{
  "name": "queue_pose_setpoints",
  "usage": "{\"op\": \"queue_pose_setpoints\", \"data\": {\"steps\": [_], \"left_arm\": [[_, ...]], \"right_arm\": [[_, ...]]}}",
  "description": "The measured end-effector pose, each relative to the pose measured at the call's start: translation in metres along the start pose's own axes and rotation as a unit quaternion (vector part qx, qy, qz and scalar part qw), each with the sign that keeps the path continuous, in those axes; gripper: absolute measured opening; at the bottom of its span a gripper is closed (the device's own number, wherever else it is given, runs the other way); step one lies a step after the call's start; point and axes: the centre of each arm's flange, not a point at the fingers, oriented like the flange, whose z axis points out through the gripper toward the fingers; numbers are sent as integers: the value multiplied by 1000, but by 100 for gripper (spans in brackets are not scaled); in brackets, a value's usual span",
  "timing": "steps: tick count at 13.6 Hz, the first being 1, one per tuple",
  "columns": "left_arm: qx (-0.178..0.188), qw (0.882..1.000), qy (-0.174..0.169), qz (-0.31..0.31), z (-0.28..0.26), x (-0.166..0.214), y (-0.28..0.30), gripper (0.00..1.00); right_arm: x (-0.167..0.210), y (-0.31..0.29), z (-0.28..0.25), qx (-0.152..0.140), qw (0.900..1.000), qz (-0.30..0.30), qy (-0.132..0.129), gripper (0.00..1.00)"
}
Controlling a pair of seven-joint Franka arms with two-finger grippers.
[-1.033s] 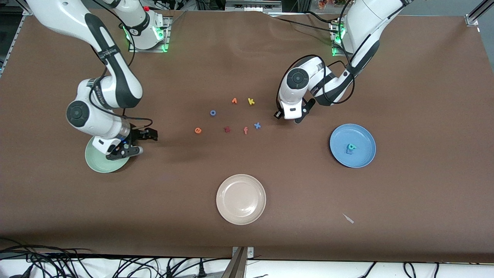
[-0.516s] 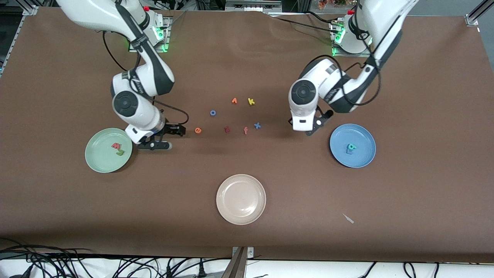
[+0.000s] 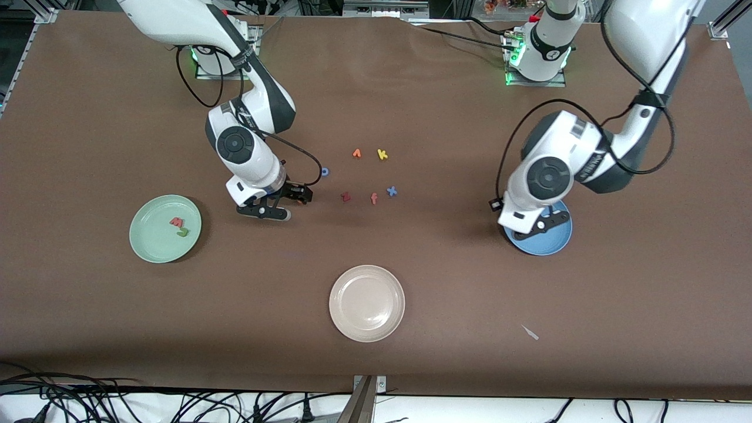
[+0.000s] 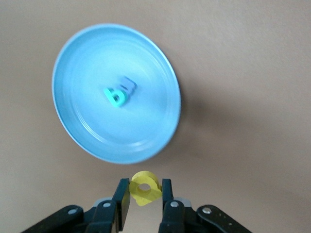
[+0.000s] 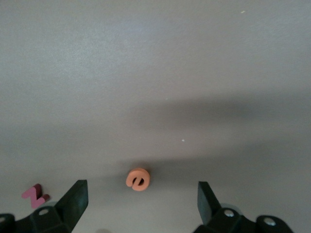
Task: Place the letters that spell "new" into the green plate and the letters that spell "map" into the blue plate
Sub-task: 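Drop the a on the blue plate while the right gripper grasps the orange letter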
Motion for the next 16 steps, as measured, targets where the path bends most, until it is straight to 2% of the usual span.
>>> {"op": "queue_pose_setpoints", "data": {"steps": [2, 5, 6, 9, 12, 13, 16], "left_arm": [[11, 999, 4, 46, 9, 25, -29, 30], [10, 997, -13, 75, 29, 41, -44, 30], [10, 997, -17, 78, 34, 40, -42, 36], [5, 997, -16, 79, 34, 43, -38, 66], [1, 997, -10, 77, 28, 46, -38, 97], [1, 997, -10, 77, 28, 46, -38, 100], [1, 997, -10, 79, 28, 45, -36, 100]], "right_arm": [[-3, 1, 12, 5, 1000, 0, 4, 100], [-13, -3, 24, 5, 1000, -8, 3, 100], [-17, -5, 28, 4, 1000, -11, 1, 100], [-21, -7, 42, 5, 1000, -15, 2, 100], [-22, -8, 48, 5, 1000, -16, 0, 94], [-22, -8, 49, 5, 1000, -16, 0, 94], [-24, -7, 51, 3, 1000, -17, -2, 85]]}}
